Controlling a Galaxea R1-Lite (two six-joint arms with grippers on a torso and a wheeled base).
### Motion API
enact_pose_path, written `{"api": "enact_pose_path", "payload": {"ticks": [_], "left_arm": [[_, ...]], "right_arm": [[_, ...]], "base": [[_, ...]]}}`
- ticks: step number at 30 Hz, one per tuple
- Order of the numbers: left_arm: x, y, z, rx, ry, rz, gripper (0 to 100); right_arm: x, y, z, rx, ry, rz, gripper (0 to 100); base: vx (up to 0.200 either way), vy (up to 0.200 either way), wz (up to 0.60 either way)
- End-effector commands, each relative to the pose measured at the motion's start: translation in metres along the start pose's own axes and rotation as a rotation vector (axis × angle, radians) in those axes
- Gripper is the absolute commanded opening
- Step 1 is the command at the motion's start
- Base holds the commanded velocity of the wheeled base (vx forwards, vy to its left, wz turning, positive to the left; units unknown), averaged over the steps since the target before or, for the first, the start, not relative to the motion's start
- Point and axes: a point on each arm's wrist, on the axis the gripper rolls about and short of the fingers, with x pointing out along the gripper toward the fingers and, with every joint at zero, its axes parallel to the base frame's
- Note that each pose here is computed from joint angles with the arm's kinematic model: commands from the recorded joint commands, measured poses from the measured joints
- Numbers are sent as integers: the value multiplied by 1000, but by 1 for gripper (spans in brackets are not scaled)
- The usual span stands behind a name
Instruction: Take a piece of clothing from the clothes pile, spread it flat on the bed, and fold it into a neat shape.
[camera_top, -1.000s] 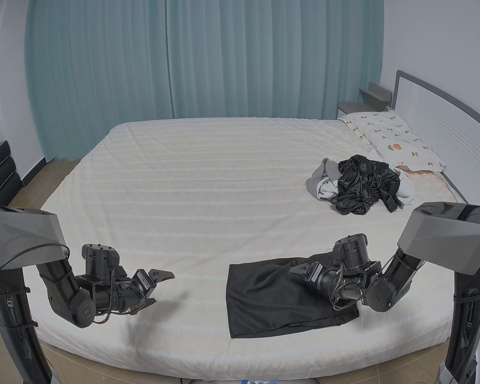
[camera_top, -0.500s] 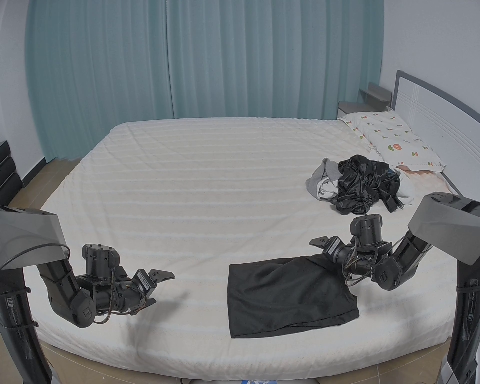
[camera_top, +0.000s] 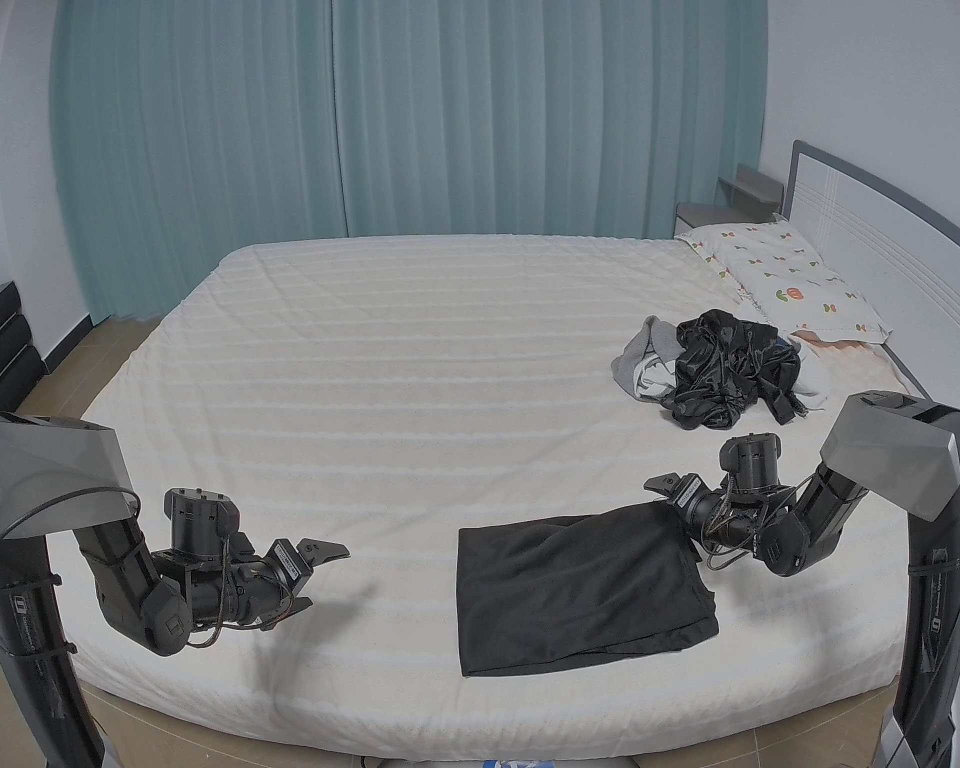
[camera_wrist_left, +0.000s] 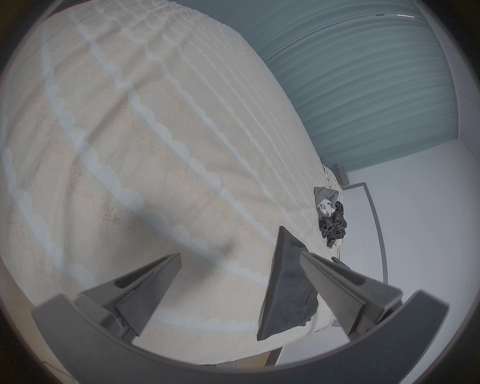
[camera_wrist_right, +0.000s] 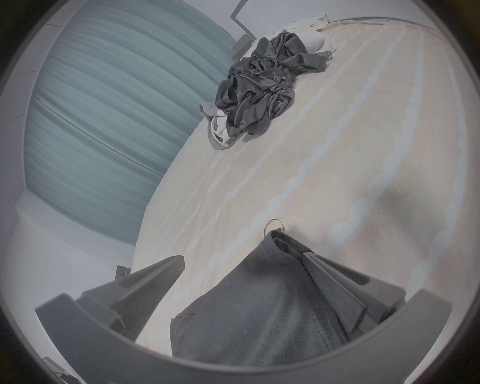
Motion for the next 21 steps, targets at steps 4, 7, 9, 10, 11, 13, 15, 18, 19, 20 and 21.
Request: {"api": "enact_pose_path", "payload": {"ticks": [4, 7, 9, 10, 11, 13, 15, 18, 19, 20, 21], "left_arm": [[0, 0, 0, -1, 0, 1, 100], [0, 0, 0, -1, 0, 1, 100], [0, 0, 0, -1, 0, 1, 100], [0, 0, 0, -1, 0, 1, 100], [0, 0, 0, -1, 0, 1, 100], [0, 1, 0, -1, 1, 2, 100], [0, 1, 0, -1, 1, 2, 100], [0, 0, 0, -1, 0, 1, 100], [0, 0, 0, -1, 0, 1, 100], [0, 1, 0, -1, 1, 2, 100], [0, 1, 0, -1, 1, 2, 100]], "right_arm": [[0, -4, 6, -81, -16, -6, 100], [4, -6, 8, -125, -22, -4, 100], [8, -9, 7, -139, -10, -5, 100], [10, -11, 5, -148, -2, -3, 100], [13, -12, 5, -155, 3, -4, 100], [18, -16, 3, -166, 9, -8, 100], [21, -16, 6, -163, -4, 3, 0], [20, -18, 11, -153, -20, 5, 0], [20, -19, 12, -150, -21, 2, 0], [18, -20, 14, -142, -25, -1, 0], [18, -21, 14, -141, -26, -2, 0]], "base": [[0, 0, 0], [0, 0, 0], [0, 0, 0], [0, 0, 0], [0, 0, 0], [0, 0, 0], [0, 0, 0], [0, 0, 0], [0, 0, 0], [0, 0, 0], [0, 0, 0]]}}
